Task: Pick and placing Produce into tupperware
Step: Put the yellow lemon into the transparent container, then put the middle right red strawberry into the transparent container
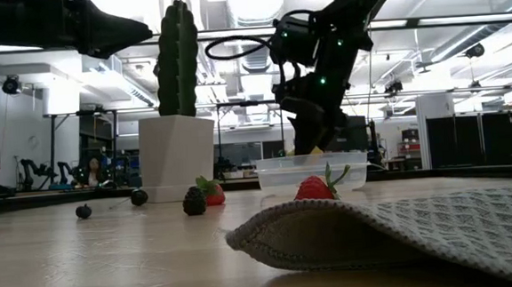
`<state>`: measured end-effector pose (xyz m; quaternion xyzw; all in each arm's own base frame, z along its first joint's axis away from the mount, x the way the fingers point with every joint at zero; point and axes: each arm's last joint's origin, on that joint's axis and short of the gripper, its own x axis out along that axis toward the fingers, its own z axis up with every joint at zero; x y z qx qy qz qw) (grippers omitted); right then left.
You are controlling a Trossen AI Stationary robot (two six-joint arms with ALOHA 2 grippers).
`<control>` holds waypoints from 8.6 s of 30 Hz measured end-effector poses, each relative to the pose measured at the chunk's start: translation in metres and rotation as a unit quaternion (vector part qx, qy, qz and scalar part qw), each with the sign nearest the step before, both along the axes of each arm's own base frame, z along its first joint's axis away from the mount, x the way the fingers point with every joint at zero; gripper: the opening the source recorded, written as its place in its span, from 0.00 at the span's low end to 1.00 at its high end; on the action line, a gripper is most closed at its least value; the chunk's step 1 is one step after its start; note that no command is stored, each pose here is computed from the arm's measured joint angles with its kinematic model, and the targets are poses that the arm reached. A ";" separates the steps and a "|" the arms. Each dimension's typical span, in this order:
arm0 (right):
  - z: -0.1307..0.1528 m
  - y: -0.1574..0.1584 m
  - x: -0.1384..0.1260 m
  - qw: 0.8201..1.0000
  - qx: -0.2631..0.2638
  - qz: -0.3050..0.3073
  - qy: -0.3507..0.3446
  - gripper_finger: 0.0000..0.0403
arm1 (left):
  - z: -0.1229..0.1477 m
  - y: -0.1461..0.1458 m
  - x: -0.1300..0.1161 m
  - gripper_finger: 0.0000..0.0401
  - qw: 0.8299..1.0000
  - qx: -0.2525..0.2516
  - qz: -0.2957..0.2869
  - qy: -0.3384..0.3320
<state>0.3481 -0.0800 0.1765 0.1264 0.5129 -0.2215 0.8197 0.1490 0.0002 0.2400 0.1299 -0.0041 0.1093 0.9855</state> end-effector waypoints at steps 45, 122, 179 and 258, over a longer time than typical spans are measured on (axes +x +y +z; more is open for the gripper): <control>-0.022 0.000 -0.007 0.999 0.028 0.004 -0.034 0.60 | -0.001 0.000 0.001 0.38 1.000 0.000 0.000 -0.003; -0.022 0.263 -0.037 0.981 -0.089 0.132 -0.107 0.54 | 0.000 0.000 0.001 0.38 1.000 0.001 0.000 -0.004; -0.051 0.254 -0.039 0.986 -0.020 0.091 -0.141 0.54 | -0.003 0.000 0.002 0.38 1.000 0.001 0.000 0.003; -0.049 0.251 -0.035 0.989 -0.019 0.098 -0.112 0.02 | -0.006 0.000 0.005 0.38 1.000 0.001 0.000 0.013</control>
